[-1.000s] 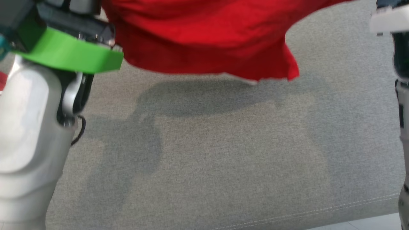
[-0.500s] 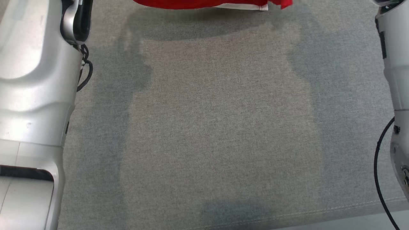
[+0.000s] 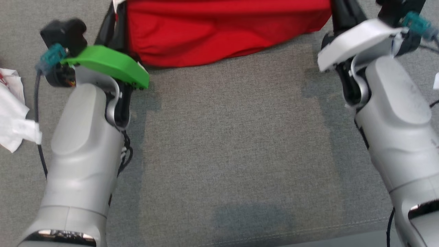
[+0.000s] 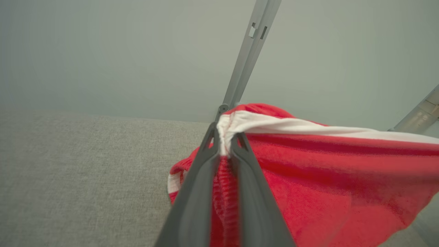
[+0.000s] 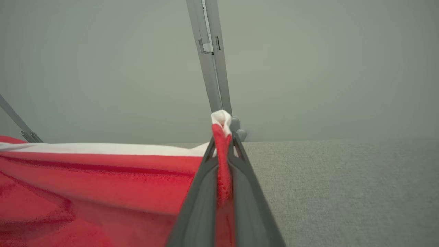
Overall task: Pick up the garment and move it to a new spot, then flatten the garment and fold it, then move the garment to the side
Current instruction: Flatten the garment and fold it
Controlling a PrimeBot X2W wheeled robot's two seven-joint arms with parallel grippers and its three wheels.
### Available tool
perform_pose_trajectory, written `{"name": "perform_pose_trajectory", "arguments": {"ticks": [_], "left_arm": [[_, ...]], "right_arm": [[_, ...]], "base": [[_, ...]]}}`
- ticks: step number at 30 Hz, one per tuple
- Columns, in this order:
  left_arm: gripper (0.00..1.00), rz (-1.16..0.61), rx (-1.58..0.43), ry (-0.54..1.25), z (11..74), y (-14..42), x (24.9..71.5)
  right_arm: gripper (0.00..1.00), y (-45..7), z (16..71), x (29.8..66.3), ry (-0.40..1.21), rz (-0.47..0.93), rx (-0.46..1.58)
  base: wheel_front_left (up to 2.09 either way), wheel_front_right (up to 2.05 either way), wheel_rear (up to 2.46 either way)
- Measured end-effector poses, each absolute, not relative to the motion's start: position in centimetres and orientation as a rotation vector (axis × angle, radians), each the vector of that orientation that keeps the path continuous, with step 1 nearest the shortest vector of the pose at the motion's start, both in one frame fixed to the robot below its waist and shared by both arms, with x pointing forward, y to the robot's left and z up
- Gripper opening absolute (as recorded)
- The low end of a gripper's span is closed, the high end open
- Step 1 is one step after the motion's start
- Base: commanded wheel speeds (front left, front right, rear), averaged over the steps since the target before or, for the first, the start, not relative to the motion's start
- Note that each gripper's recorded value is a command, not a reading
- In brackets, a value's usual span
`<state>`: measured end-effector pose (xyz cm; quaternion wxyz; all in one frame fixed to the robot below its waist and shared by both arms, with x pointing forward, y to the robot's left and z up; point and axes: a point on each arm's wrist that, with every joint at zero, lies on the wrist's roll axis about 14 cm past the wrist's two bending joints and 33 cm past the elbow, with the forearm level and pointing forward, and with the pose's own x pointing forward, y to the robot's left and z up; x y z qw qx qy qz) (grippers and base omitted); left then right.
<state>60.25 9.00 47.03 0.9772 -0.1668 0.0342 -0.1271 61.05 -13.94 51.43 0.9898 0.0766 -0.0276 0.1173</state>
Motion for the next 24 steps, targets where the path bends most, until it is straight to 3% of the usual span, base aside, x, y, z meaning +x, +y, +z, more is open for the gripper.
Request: {"name": "perform_pose_trajectory", "arguments": {"ticks": [8, 24], "left_arm": [[0.0, -0.229, -0.356, 0.167, 42.2, 9.4, 54.0], [0.0, -0.286, -0.262, 0.108, 44.1, 10.4, 43.3]], "right_arm": [[0.0, -13.5, 45.1, 53.9, 0.083, 0.231, 0.259], [0.0, -15.1, 45.3, 41.4, 0.079, 0.195, 0.288]], "base": [[0.0, 0.0, 0.0], [0.0, 0.0, 0.0]]}}
